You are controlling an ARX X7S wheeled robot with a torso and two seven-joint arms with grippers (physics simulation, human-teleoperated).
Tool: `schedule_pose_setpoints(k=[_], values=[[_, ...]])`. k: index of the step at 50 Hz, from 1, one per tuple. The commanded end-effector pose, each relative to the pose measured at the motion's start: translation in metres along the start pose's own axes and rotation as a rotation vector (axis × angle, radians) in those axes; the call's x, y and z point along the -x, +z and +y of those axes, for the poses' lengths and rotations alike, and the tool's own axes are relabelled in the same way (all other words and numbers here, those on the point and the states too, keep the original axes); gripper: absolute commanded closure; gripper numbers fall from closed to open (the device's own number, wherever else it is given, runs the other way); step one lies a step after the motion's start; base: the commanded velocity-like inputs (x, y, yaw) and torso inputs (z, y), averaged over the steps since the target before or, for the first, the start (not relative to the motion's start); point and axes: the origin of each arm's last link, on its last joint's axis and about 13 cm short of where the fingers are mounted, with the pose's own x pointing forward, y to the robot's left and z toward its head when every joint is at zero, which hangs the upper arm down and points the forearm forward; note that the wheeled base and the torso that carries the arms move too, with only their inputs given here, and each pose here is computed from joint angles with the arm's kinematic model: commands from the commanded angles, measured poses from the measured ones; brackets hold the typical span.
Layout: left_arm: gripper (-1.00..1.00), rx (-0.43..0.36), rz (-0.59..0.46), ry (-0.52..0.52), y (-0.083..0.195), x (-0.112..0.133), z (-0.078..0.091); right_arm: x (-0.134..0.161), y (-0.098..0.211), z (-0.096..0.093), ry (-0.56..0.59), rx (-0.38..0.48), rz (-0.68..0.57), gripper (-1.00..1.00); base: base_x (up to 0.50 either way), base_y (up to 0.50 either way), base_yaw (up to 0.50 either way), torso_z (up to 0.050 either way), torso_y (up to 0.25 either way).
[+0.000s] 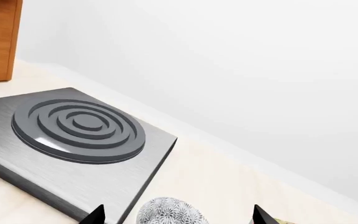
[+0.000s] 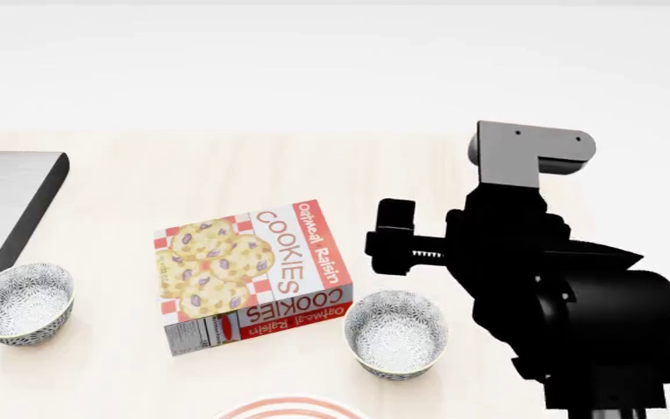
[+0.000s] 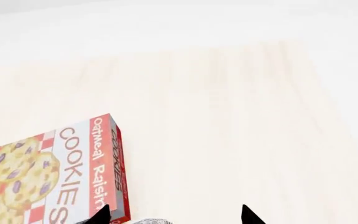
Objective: Pick the akita bowl next to the plate and place it on the plate.
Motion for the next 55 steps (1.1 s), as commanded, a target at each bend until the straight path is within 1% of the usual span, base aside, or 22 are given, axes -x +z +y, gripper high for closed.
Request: schedule_pose_setpoints(k=[1, 2, 4, 6, 10, 13, 18, 26, 31, 42, 51, 52, 55], values=[[-1.00, 0.000, 0.000, -0.001, -0.001, 0.000, 0.000, -0.014, 0.005, -0.005, -0.007, -0.010, 0.087, -1.00, 0.00, 0.00, 0.00, 0.000, 0.000], [-1.00, 0.002, -0.002, -0.002, 0.000, 0.000, 0.000, -0.016, 0.004, -0.005, 0.010, -0.007, 0.105, -1.00, 0.00, 0.00, 0.00, 0.000, 0.000], [-1.00, 0.003, -0.002, 0.000, 0.000, 0.000, 0.000, -0.018, 0.004, -0.005, 0.001, -0.005, 0.109, -1.00, 0.00, 0.00, 0.00, 0.000, 0.000], [-1.00, 0.002, -0.002, 0.000, 0.000, -0.001, 0.000, -0.021, 0.002, -0.005, 0.016, -0.014, 0.129, -1.00, 0.00, 0.00, 0.00, 0.000, 0.000], [-1.00, 0.000, -0.002, -0.002, 0.000, 0.000, 0.000, -0.026, -0.001, -0.007, 0.008, -0.004, 0.151, -1.00, 0.00, 0.00, 0.00, 0.000, 0.000], [-1.00, -0.001, -0.002, -0.001, -0.001, -0.001, 0.000, -0.028, -0.002, -0.009, 0.008, -0.017, 0.165, -1.00, 0.00, 0.00, 0.00, 0.000, 0.000], [-1.00, -0.003, -0.003, -0.002, 0.001, 0.000, -0.001, -0.030, -0.002, -0.010, 0.013, -0.016, 0.183, -1.00, 0.00, 0.00, 0.00, 0.000, 0.000], [-1.00, -0.002, -0.002, -0.002, 0.000, 0.001, 0.000, -0.034, -0.001, -0.013, -0.013, -0.038, 0.207, -1.00, 0.00, 0.00, 0.00, 0.000, 0.000], [-1.00, 0.000, -0.003, 0.000, 0.000, 0.000, 0.000, -0.038, -0.005, -0.014, -0.024, -0.036, 0.219, -1.00, 0.00, 0.00, 0.00, 0.000, 0.000], [-1.00, 0.001, -0.002, 0.000, 0.000, 0.000, 0.000, -0.038, -0.010, -0.016, -0.034, -0.049, 0.262, -1.00, 0.00, 0.00, 0.00, 0.000, 0.000], [-1.00, 0.000, -0.003, -0.001, -0.001, 0.000, 0.000, -0.038, -0.018, -0.014, -0.002, -0.046, 0.313, -1.00, 0.00, 0.00, 0.00, 0.000, 0.000], [-1.00, 0.000, -0.002, -0.001, 0.000, 0.001, 0.000, -0.038, -0.018, -0.015, -0.011, -0.068, 0.310, -1.00, 0.00, 0.00, 0.00, 0.000, 0.000], [-1.00, 0.001, -0.002, -0.001, 0.000, 0.001, 0.000, -0.038, -0.019, -0.016, -0.010, -0.074, 0.313, -1.00, 0.00, 0.00, 0.00, 0.000, 0.000]])
